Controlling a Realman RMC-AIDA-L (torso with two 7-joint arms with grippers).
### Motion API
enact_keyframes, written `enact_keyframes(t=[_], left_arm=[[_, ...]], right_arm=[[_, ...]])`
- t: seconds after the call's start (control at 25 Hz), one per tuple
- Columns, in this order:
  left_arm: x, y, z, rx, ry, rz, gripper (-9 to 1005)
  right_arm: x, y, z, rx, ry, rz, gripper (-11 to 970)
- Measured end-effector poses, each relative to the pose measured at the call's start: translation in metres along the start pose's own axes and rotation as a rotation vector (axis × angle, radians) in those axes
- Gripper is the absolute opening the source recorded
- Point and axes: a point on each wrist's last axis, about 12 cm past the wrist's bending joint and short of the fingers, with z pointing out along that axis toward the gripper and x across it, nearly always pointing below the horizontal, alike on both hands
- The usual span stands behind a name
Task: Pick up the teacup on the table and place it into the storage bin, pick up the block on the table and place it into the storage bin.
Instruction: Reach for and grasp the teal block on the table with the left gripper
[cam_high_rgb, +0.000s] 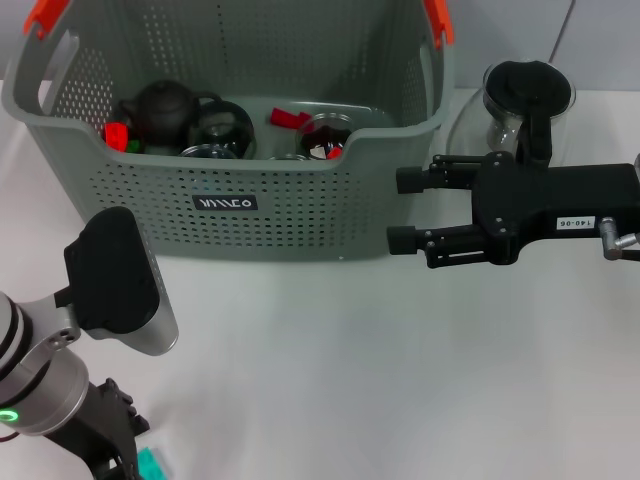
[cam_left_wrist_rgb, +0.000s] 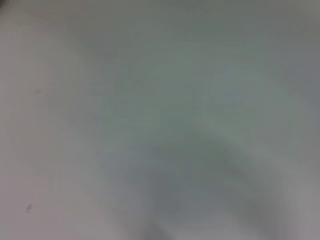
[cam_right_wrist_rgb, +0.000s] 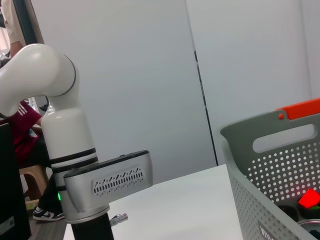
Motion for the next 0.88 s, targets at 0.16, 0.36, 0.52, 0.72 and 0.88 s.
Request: enact_keyframes(t=[0.16, 0.36, 0.52, 0.72, 0.88], left_arm=[[0.0002, -0.0016, -0.0012, 0.006, 0.008, 0.006, 775], [0.0000, -0.0026, -0.0013, 0.006, 0.011, 0.005, 774], [0.0000, -0.0036, -0.0008, 0.006, 0.015, 0.006, 774], [-0.0002, -0.0064, -0.0002, 0.009, 0.019, 0.015, 764], [-0.0008, -0.0073, 0.0002, 0.003, 0.024, 0.023, 717]], right_arm=[[0.0002, 0.0000, -0.0002, 0.001, -0.001, 0.001, 855], [0.0000, 0.0000, -0.0003, 0.002, -0.002, 0.001, 855], [-0.0008, -0.0003, -0.0008, 0.004, -0.006, -0.002, 855], [-0.0015, -0.0007, -0.0015, 0.008, -0.008, -0.004, 855], [-0.0017, -0.0008, -0.0017, 0.009, -0.009, -0.005, 855]])
